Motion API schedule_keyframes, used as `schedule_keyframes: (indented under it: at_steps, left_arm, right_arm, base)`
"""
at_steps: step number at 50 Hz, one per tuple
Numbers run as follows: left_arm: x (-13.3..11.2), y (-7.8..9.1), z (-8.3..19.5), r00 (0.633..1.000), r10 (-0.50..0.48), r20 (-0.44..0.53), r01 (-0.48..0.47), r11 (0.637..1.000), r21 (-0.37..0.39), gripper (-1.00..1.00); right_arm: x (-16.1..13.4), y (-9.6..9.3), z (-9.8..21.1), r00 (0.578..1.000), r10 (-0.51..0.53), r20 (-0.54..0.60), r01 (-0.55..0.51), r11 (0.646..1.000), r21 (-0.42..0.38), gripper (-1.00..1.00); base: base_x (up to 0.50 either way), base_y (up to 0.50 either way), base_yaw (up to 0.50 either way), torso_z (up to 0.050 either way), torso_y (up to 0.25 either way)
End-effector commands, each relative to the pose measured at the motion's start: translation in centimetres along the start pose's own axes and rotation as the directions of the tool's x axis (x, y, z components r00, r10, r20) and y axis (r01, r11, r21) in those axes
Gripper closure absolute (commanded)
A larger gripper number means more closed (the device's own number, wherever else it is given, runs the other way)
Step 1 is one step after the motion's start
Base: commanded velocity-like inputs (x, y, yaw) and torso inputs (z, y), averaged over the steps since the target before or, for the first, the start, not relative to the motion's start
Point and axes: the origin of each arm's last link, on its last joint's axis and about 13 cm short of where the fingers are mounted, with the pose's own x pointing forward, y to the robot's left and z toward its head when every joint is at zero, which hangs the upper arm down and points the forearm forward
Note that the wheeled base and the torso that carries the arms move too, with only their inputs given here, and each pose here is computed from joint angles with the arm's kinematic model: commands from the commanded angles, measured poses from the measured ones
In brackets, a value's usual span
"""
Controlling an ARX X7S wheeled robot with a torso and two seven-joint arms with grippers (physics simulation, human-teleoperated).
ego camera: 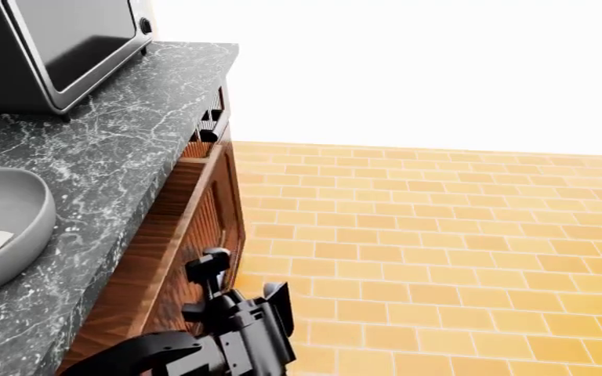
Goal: Place the bar in the bowl and close the drawer.
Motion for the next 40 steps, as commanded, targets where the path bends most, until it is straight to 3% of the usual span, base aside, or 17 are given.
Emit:
schedule_keyframes:
  at_steps: [1,40]
  left_arm:
    - [1.6,0.7,-0.6,0.998,0.021,-0.052,-0.021,1.000,-0.008,-1.00]
    - [4.7,1.7,-2.7,0.987,0.041,-0.156,-0.041,0.999,0.003,-1.00]
  right_arm:
    - [0.0,-0.1,-0.1,1.000,-0.001,-0.001,0.001,1.000,-0.001,-1.00]
    - [0.0,-0.4,-0.5,1.000,0.001,0.001,-0.001,1.000,-0.005,-1.00]
  base:
    - [0.00,0.00,0.00,0.000,0.000]
    - [0.00,0.00,0.00,0.000,0.000]
